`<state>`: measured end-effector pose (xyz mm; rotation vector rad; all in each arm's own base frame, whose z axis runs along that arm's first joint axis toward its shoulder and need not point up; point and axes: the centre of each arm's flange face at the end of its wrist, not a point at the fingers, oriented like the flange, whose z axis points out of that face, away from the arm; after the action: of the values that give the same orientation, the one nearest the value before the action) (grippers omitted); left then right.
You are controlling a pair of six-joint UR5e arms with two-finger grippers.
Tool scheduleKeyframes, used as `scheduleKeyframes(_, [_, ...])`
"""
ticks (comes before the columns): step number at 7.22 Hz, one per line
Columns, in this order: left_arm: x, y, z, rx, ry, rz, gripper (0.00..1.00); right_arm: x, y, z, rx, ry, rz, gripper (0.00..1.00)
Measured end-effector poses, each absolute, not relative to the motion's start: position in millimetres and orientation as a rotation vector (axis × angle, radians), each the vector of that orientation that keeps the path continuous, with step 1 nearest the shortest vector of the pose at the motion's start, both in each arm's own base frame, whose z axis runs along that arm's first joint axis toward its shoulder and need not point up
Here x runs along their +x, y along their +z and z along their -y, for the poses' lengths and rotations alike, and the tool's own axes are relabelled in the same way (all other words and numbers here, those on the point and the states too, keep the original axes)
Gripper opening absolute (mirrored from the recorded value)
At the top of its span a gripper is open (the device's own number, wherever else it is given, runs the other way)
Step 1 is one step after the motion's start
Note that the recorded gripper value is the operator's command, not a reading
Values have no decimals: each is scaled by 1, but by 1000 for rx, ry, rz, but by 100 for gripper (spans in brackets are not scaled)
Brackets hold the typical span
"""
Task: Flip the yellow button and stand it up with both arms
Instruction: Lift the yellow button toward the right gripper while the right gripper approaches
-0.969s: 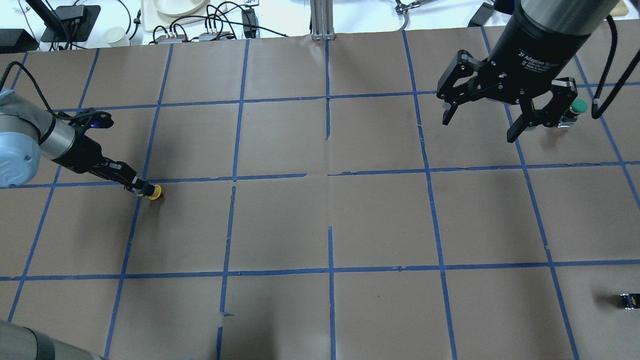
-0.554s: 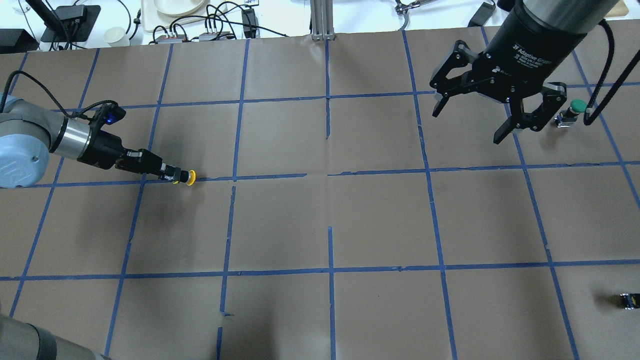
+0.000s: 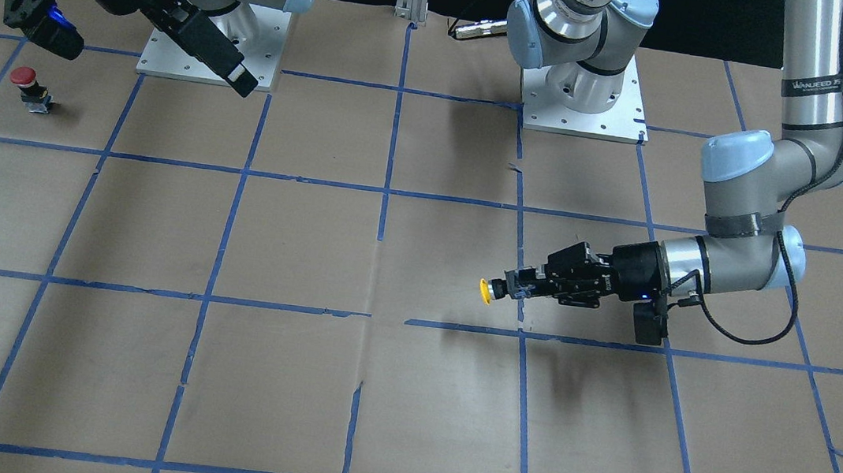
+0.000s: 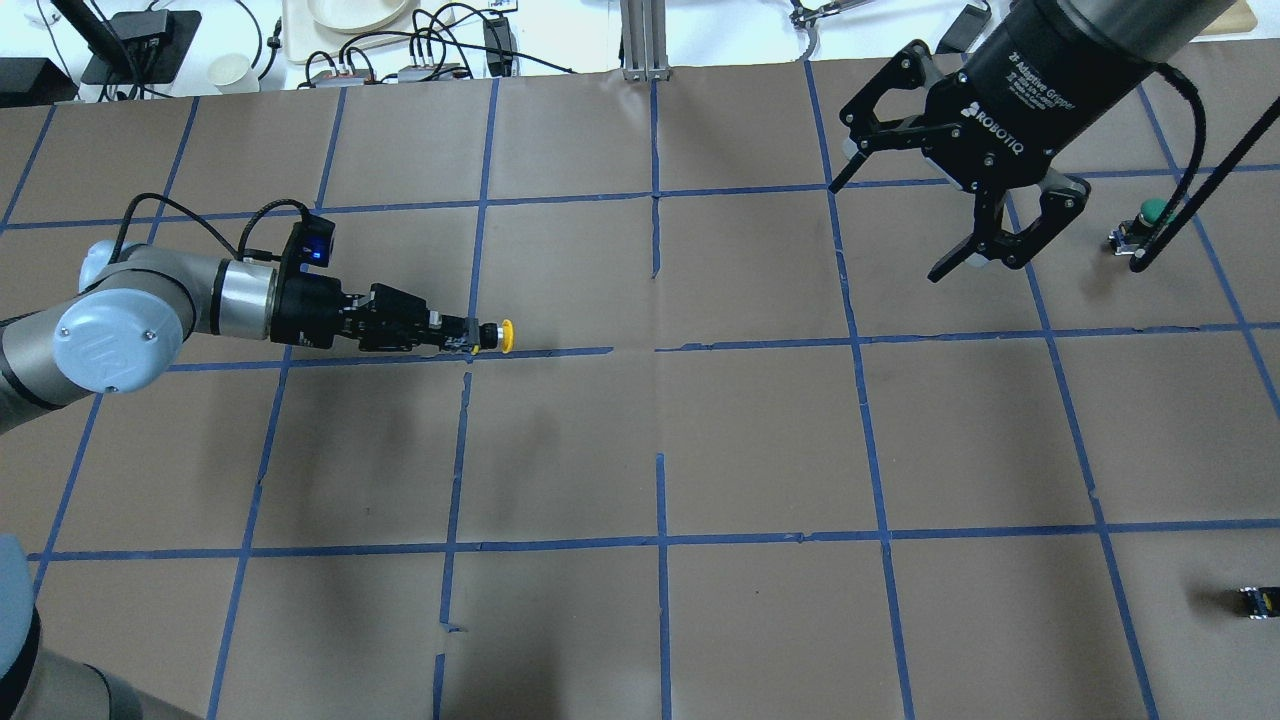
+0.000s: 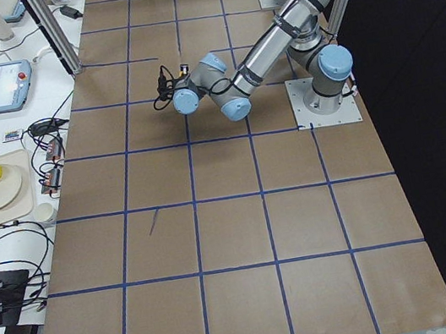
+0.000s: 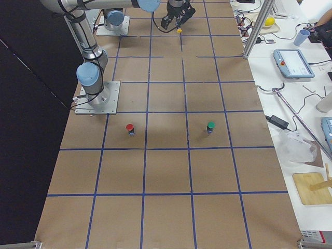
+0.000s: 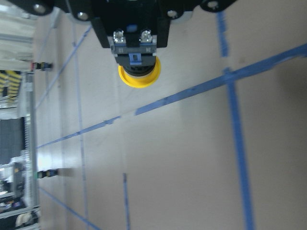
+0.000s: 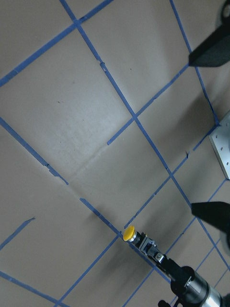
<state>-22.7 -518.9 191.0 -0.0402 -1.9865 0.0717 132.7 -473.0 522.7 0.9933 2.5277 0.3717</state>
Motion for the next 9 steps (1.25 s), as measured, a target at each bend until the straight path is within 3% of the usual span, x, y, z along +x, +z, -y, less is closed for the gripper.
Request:
scheduleKeyframes(5, [-130, 216, 507, 115, 20, 1676, 0, 109, 487, 504, 1108, 513, -2273, 100])
scheduleKeyframes(9, [-207, 279, 485, 167, -22, 1523, 0, 113, 451, 527, 1122, 641, -2091, 100])
